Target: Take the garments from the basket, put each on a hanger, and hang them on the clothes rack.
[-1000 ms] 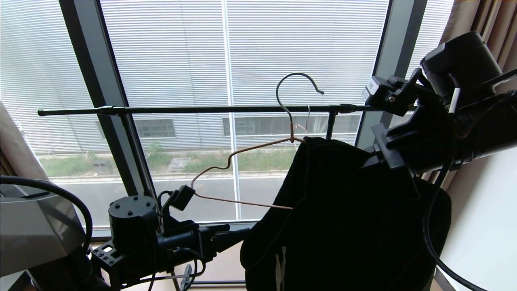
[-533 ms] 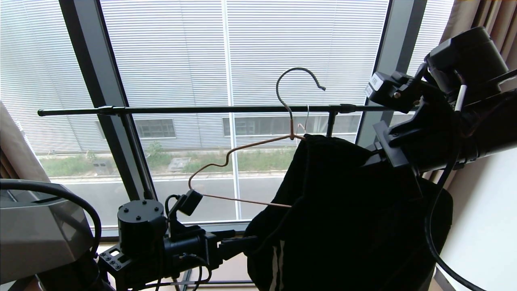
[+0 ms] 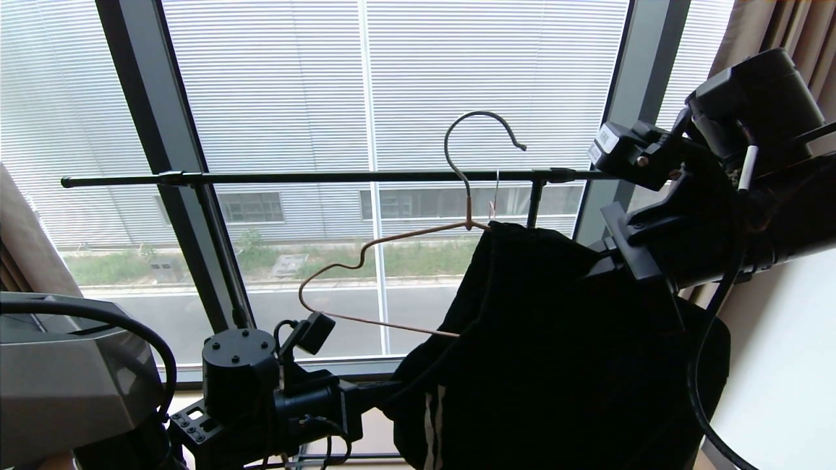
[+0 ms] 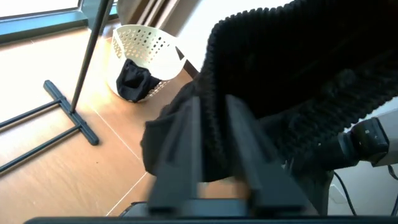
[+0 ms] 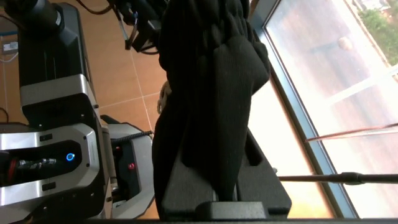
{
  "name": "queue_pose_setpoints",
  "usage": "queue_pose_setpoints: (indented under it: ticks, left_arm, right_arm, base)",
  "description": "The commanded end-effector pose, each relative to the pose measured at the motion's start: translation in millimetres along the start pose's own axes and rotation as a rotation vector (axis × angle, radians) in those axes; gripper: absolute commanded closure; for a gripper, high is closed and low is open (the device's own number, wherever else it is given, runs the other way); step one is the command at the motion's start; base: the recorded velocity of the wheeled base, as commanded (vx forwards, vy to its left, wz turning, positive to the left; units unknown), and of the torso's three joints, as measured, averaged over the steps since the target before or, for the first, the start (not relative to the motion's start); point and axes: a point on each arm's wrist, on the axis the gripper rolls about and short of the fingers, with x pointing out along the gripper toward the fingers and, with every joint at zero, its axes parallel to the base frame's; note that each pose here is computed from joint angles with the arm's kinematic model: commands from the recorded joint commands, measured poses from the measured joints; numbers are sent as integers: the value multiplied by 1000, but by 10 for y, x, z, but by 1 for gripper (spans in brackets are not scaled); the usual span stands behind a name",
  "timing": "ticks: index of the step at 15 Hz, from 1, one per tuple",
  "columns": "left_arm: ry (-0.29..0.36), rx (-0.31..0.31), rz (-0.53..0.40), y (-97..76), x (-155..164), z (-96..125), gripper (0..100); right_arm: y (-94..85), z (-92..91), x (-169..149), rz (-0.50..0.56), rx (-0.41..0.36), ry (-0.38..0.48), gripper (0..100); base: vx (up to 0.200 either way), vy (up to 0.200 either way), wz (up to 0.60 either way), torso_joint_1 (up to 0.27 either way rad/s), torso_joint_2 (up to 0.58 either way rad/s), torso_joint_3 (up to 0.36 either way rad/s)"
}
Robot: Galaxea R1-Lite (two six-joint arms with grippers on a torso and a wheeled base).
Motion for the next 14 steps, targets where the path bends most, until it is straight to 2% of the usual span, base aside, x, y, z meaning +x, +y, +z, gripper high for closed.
queue_pose_setpoints:
  ticks: [1,3,5,8,10,11,14]
  left_arm:
    - [-27,-1,24,9,-87,38,100]
    - [-42,5,43,40,-143,54,100]
    - [-78,13,60,82,-226,70,100]
    - [-113,13,78,150,-239,152,100]
    - [-128,15,83,177,-236,193,100]
    - [-150,13,99,250,-238,252,100]
    - [-179,18,109,313,-227,327,100]
  right_arm:
    - [-25,-94,-121,-35,27,2,100]
    - [-43,-172,-200,-60,52,5,100]
    - [-8,-353,-331,-73,93,1,100]
    - [81,-555,-346,-81,99,-9,100]
    - [120,-601,-347,-81,95,-12,100]
    - [188,-675,-362,-78,103,-3,100]
    - [236,-832,-308,-67,137,41,100]
  base:
    - [0,0,0,0,0,0]
    - [0,0,0,0,0,0]
    - [0,0,0,0,0,0]
    - [0,0,0,0,0,0]
    - [0,0,0,0,0,0]
    - [0,0,0,0,0,0]
    - [0,0,0,0,0,0]
